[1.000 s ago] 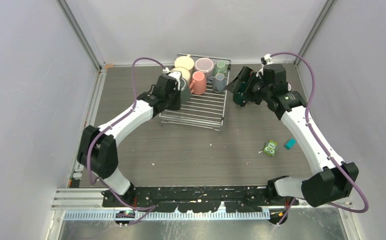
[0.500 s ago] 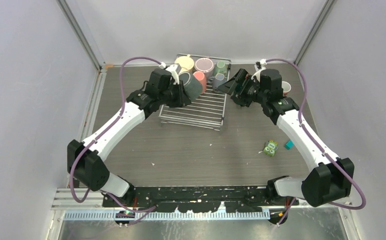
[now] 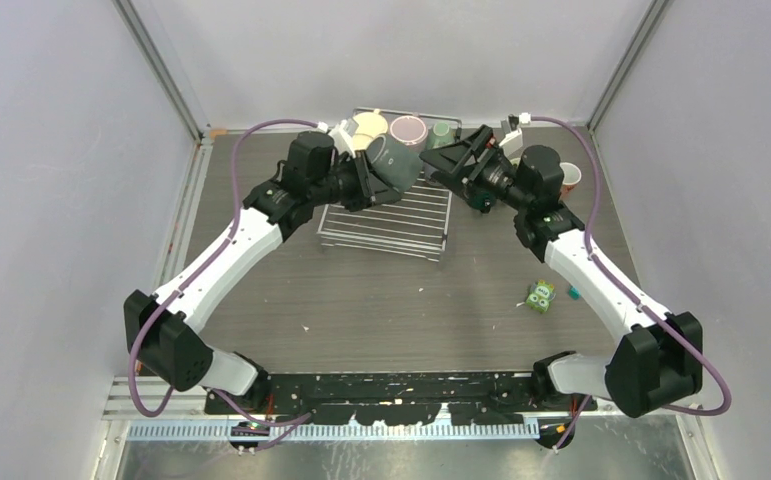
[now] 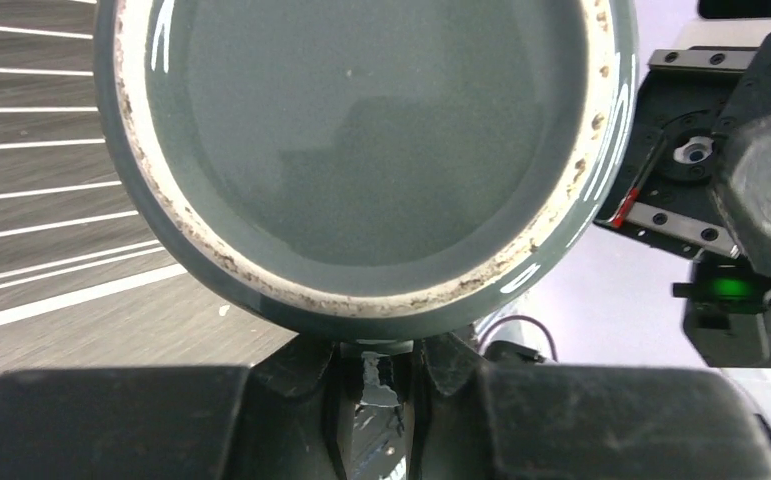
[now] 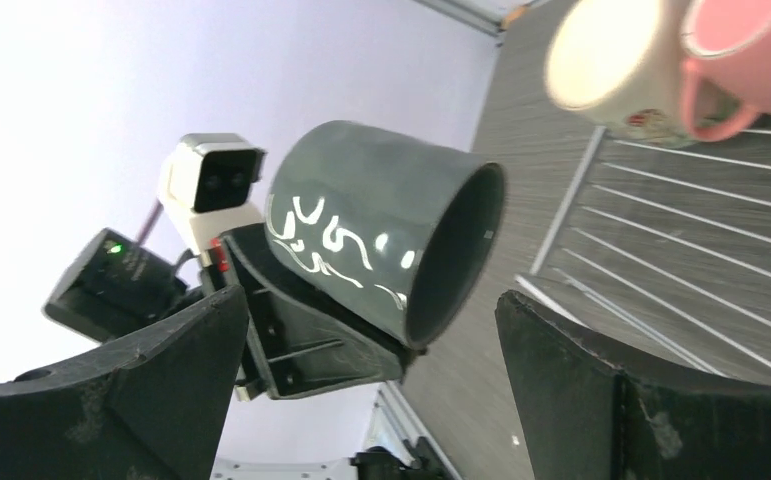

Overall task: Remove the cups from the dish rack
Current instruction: Unload the cup from the dish rack, then place the cup at the corner of the board.

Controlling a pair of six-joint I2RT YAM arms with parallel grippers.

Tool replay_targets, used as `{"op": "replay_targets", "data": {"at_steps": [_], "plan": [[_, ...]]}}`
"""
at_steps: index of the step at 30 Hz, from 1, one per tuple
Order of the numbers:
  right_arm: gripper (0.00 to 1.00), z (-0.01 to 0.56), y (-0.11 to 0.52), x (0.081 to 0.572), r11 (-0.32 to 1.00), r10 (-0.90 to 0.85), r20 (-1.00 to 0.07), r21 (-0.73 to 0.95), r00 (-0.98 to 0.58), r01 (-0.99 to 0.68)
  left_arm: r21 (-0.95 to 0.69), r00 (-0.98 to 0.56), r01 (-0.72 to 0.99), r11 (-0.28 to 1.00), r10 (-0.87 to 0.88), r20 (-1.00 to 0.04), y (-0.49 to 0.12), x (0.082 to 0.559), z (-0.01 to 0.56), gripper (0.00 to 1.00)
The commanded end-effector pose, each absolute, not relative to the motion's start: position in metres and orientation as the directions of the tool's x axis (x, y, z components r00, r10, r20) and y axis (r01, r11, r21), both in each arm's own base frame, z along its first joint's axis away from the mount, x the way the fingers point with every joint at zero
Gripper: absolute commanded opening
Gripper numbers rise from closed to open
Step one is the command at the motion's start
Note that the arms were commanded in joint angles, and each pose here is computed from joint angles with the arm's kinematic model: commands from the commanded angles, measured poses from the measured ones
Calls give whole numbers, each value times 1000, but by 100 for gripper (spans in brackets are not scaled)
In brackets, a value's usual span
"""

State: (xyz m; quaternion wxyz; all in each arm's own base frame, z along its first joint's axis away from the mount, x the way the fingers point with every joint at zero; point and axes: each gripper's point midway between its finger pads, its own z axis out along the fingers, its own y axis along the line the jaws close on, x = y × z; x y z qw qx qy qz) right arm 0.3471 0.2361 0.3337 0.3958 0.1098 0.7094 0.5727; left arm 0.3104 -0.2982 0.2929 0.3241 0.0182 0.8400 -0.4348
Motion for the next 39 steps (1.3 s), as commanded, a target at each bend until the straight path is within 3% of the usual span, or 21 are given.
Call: {"op": "replay_targets", "data": {"at_steps": [1, 12, 19, 32, 39], "plan": [[96, 377, 252, 335, 181, 622, -432, 891, -654, -416, -772, -698, 487, 408, -348, -625, -313, 298, 393, 0], [65, 393, 270, 330, 54, 619, -386, 890, -684, -454, -830, -746, 477, 288, -366, -556, -329, 293, 406, 0], [55, 404, 270, 331, 10, 635, -381, 874, -673, -486, -874, -792, 449, 184, -372, -485, -336, 287, 414, 0], [44, 412, 271, 329, -6, 642, -403, 848, -652, -529, -916, -847, 382, 127, -350, -401, -343, 280, 407, 0], [19, 414, 270, 327, 12, 645, -418, 843, -640, -538, -930, -872, 348, 117, -323, -367, -349, 278, 397, 0]]}}
